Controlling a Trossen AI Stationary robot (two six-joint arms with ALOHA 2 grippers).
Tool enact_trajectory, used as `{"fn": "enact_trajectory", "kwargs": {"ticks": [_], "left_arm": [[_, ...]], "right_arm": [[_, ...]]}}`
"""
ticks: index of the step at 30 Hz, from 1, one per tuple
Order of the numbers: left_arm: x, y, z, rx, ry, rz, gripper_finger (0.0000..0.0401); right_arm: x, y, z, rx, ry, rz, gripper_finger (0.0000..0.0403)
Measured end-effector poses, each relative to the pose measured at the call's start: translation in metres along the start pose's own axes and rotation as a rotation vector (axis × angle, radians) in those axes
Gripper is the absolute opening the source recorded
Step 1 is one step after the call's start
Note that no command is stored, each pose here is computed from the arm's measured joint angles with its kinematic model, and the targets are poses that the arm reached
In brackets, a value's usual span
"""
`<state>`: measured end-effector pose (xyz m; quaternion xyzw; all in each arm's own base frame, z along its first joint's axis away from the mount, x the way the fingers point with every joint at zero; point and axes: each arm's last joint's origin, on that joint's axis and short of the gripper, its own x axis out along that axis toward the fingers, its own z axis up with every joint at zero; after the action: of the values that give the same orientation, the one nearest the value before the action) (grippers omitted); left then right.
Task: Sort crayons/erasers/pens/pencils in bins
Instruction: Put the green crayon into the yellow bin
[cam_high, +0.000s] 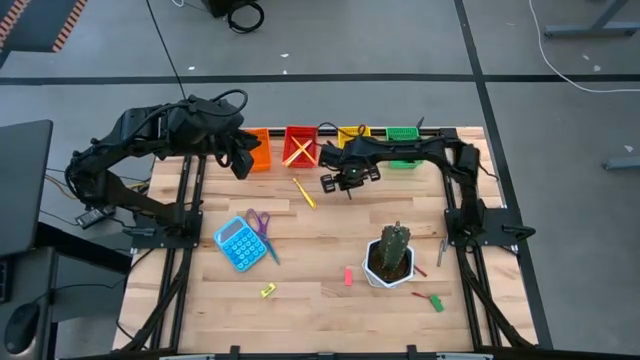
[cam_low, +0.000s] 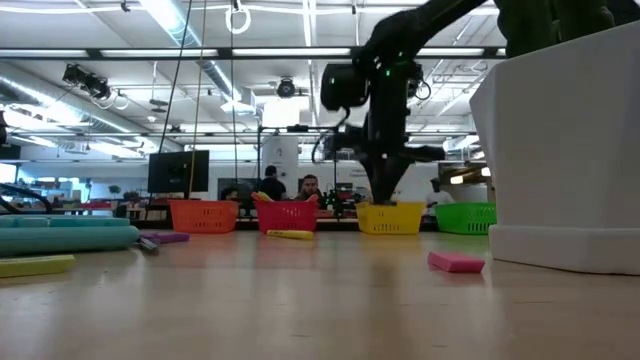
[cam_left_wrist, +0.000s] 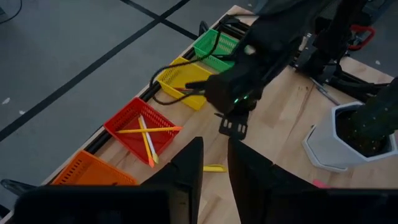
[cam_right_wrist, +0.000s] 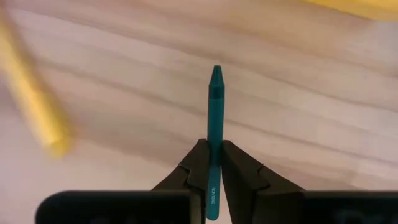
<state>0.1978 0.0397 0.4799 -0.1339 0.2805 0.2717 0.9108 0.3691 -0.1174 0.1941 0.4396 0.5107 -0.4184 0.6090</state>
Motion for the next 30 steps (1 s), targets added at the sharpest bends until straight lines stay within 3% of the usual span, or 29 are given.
{"fn": "enact_trajectory", "kwargs": {"ticks": [7, 15, 21, 30], "left_arm": [[0.000, 0.000, 0.000, 0.000, 0.000, 0.000, 0.0075], [0.000, 0.000, 0.000, -0.008, 0.000, 0.000, 0.0079], [0.000, 0.000, 0.000, -0.008, -0.001, 0.000, 0.0075], [0.000, 0.000, 0.000, -0.061, -0.002, 0.002, 0.0074]], "right_arm": [[-0.039, -0.011, 0.009, 0.030, -0.114, 0.063, 0.0041], [-0.053, -0.043, 0.058, 0.089, -0.238, 0.120, 0.0041], [-0.050, -0.063, 0.086, -0.015, -0.295, 0.096, 0.0041], [-0.041, -0.076, 0.101, -0.116, -0.326, 0.006, 0.0041]]}}
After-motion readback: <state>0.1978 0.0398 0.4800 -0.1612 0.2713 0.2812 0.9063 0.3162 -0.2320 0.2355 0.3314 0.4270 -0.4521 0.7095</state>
